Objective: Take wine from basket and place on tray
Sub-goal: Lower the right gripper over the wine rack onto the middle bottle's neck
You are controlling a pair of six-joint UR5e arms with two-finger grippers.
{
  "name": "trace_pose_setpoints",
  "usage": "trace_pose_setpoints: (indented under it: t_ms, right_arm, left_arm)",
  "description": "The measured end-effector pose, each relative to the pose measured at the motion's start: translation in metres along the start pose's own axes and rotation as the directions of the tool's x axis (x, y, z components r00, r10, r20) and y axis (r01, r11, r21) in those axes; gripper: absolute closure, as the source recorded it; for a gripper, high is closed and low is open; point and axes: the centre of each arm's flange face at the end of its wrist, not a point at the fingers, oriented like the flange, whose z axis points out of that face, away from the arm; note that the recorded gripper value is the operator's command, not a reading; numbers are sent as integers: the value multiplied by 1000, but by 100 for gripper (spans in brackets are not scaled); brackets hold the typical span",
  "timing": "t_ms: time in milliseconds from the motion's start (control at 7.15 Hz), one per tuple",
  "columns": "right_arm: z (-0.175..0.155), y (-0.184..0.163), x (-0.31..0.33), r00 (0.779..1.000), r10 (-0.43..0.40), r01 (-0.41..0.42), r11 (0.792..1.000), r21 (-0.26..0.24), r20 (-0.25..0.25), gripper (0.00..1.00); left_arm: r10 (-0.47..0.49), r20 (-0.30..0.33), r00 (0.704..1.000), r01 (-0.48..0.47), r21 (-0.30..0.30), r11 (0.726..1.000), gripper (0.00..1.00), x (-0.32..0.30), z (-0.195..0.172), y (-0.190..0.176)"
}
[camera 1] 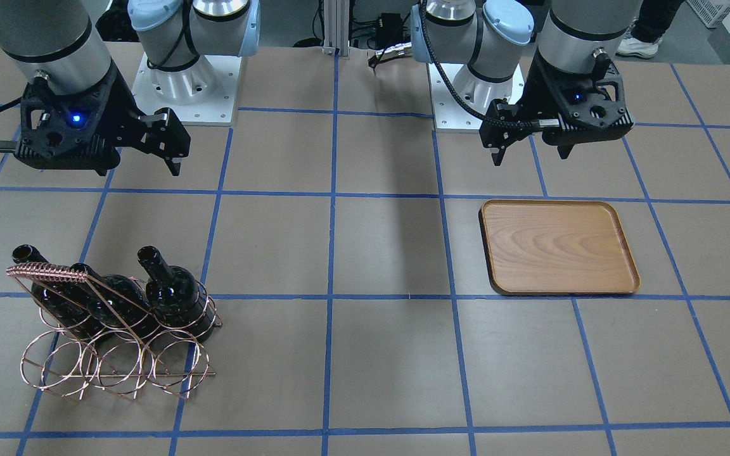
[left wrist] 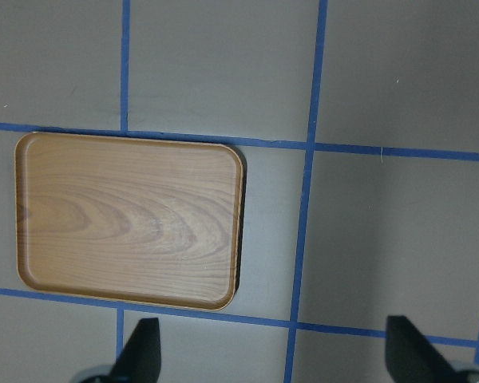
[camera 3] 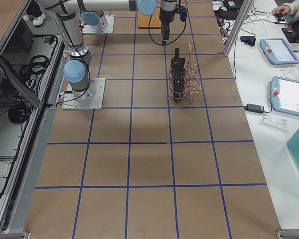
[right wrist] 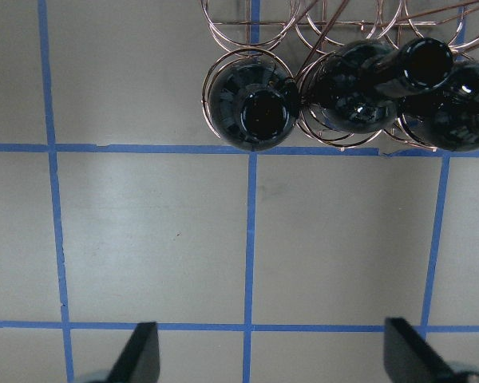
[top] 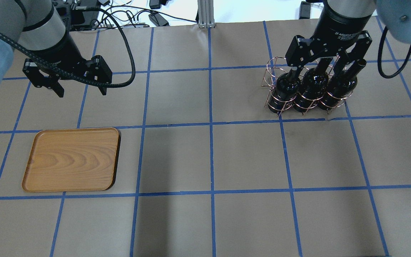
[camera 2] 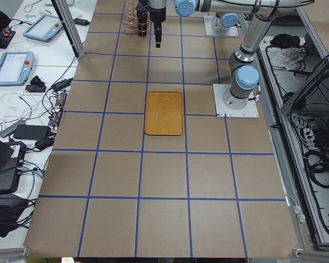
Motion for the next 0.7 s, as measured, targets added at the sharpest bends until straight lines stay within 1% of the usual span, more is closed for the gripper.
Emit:
trace_pose_setpoints:
  t_ms: [140, 280, 419, 559, 699]
  right_arm:
    - [1, 0, 1, 1000, -1, 1, 1000, -3, -3, 0]
    - [2, 0, 4, 1000, 1, -1, 1000, -8, -20, 0]
    - [7, -5, 8, 999, 7, -7, 1000, -15, -48, 0]
    - [14, -17, 14, 998, 16, -16, 1000, 6, -61, 0]
    - [19, -35, 22, 998, 30, -27, 998, 58, -54, 0]
  left_arm:
    - [0, 0, 1000, 0, 0, 1000, 0, 0, 0, 0]
    - [1, 0, 1000, -1, -1, 1000, 0, 1, 0, 0]
    - [1, 1, 1000, -1, -1, 1000, 0, 1, 1, 0]
    - [1, 1, 1000, -1, -1, 1000, 0, 0, 0, 0]
    - [0, 1, 1000, 0, 1, 1000, 0, 0, 0, -1]
